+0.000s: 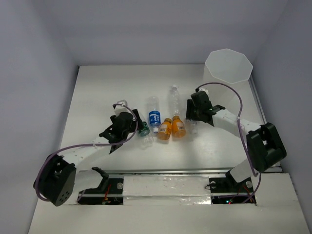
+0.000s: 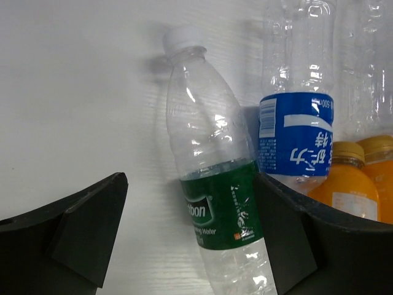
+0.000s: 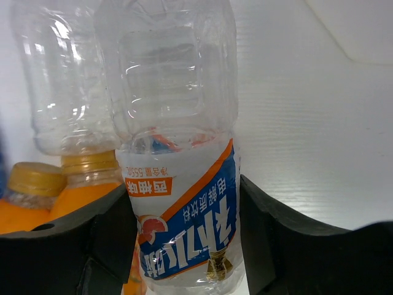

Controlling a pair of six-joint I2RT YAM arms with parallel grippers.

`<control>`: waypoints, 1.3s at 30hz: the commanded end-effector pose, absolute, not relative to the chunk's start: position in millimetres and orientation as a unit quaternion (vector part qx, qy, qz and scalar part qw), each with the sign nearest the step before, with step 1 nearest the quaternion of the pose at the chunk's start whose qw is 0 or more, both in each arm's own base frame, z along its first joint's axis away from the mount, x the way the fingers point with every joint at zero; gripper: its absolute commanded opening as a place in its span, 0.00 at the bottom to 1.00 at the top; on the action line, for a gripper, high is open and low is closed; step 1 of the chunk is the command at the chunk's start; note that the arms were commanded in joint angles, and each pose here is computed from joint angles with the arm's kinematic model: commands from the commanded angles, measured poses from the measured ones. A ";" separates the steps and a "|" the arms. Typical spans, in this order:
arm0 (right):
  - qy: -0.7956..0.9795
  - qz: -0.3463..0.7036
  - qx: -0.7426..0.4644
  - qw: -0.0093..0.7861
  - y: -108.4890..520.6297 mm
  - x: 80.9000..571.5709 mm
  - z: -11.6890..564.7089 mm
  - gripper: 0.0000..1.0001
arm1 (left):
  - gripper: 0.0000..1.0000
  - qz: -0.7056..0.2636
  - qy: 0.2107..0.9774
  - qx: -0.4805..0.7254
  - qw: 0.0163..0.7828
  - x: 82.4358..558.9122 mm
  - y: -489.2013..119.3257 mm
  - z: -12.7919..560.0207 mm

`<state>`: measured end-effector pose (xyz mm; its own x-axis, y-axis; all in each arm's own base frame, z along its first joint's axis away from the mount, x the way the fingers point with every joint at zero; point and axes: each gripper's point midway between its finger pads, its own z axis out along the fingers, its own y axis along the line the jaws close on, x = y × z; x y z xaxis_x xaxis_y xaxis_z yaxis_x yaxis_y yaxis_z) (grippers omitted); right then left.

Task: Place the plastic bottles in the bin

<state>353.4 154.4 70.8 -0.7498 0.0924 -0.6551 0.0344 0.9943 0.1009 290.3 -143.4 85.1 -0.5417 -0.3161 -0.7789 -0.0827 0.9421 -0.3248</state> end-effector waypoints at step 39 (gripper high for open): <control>0.622 -0.139 0.234 0.734 -2.1 426.3 478.4 0.49 | 0.47 -0.120 0.854 -0.126 0.491 330.5 -161.0 81.9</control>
